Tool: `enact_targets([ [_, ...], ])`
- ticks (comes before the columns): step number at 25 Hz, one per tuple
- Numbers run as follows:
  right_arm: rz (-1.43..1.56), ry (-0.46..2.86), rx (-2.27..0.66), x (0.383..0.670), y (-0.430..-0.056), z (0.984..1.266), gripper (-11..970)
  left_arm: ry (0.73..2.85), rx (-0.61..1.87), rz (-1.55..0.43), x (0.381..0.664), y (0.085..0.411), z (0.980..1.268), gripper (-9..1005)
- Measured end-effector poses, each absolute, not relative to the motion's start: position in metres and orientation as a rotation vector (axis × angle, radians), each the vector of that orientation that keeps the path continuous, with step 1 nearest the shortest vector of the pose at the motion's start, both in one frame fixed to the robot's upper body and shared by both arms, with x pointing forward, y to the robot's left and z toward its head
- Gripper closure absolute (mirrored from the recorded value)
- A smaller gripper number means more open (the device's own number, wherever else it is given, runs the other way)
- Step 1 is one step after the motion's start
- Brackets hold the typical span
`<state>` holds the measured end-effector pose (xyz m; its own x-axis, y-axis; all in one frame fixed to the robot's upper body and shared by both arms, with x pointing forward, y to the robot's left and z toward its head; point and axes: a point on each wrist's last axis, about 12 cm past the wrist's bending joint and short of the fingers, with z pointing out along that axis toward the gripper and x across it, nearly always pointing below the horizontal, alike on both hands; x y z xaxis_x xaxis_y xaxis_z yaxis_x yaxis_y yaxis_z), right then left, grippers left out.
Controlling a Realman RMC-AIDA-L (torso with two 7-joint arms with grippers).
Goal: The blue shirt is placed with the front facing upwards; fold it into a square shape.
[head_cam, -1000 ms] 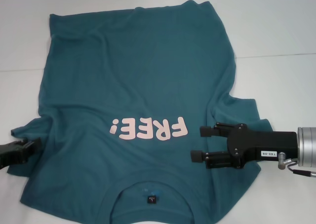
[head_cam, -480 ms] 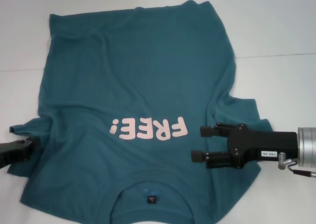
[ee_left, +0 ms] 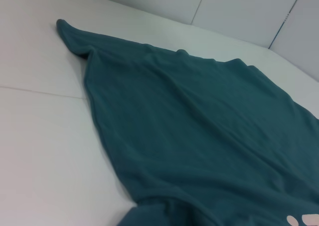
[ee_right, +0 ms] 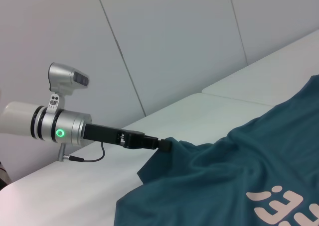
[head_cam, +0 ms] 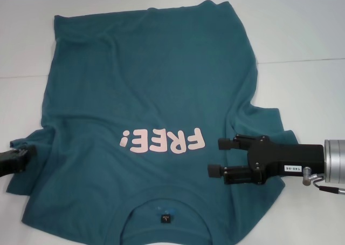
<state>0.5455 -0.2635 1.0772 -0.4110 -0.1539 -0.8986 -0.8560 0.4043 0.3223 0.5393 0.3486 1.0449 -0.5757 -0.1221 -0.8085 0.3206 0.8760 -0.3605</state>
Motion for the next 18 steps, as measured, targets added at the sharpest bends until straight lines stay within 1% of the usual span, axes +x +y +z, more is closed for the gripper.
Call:
enact_targets([
  [18, 1.069, 1.823, -0.861, 0.544, -0.262, 1.076, 14, 2.102, 0.105, -0.408, 0.555, 0.376, 1.062, 974],
])
